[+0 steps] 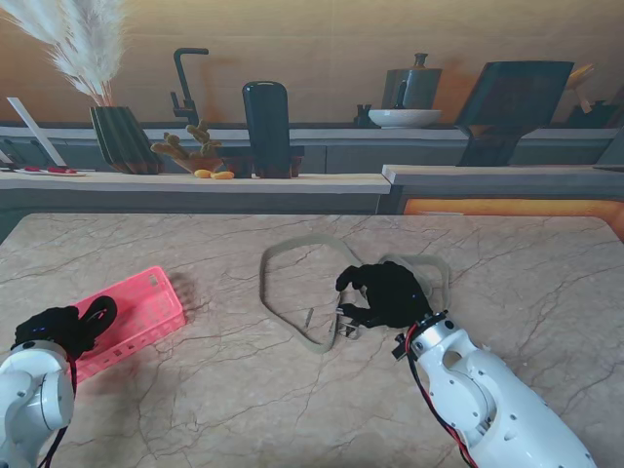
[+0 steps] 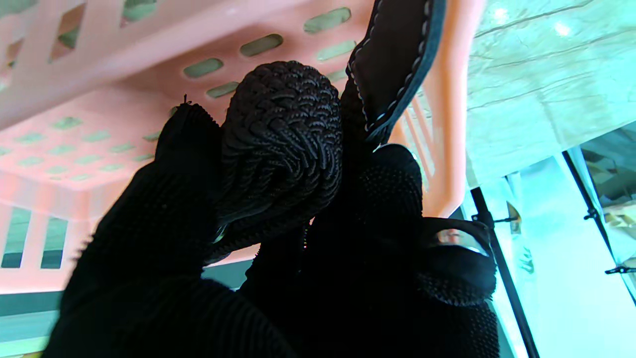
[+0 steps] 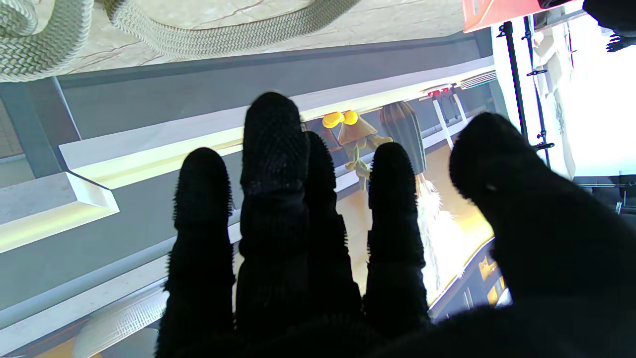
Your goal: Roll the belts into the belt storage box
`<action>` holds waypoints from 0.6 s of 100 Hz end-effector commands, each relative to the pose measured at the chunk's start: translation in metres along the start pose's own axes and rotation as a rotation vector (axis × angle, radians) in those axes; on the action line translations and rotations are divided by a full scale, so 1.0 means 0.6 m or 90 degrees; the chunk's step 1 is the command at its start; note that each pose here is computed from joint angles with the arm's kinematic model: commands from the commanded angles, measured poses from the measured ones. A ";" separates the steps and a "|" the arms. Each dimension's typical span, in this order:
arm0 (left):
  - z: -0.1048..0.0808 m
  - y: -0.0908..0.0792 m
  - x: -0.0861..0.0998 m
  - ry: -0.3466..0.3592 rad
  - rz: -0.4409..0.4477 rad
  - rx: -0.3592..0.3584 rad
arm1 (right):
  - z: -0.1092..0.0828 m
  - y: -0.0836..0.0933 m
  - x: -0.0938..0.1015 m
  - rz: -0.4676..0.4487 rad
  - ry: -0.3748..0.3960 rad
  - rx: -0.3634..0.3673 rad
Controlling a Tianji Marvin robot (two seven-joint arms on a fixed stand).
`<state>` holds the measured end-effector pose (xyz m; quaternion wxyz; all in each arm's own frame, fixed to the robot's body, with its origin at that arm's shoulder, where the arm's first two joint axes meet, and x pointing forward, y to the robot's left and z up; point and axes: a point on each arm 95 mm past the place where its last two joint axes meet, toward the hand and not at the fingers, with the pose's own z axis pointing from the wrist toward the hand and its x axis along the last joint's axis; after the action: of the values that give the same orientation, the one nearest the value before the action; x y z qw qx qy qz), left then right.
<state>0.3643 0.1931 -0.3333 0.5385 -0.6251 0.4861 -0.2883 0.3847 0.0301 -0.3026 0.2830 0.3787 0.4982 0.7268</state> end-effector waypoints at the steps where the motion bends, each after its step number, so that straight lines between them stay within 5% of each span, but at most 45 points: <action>1: 0.003 0.006 -0.002 -0.005 0.004 -0.004 | 0.000 -0.003 0.002 0.003 -0.001 0.000; 60: 0.022 0.018 0.006 -0.025 0.024 -0.052 | 0.000 -0.003 0.001 0.003 -0.002 0.001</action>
<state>0.3751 0.1962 -0.3459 0.5286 -0.6426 0.4959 -0.2486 0.3853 0.0293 -0.3039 0.2833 0.3806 0.4982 0.7257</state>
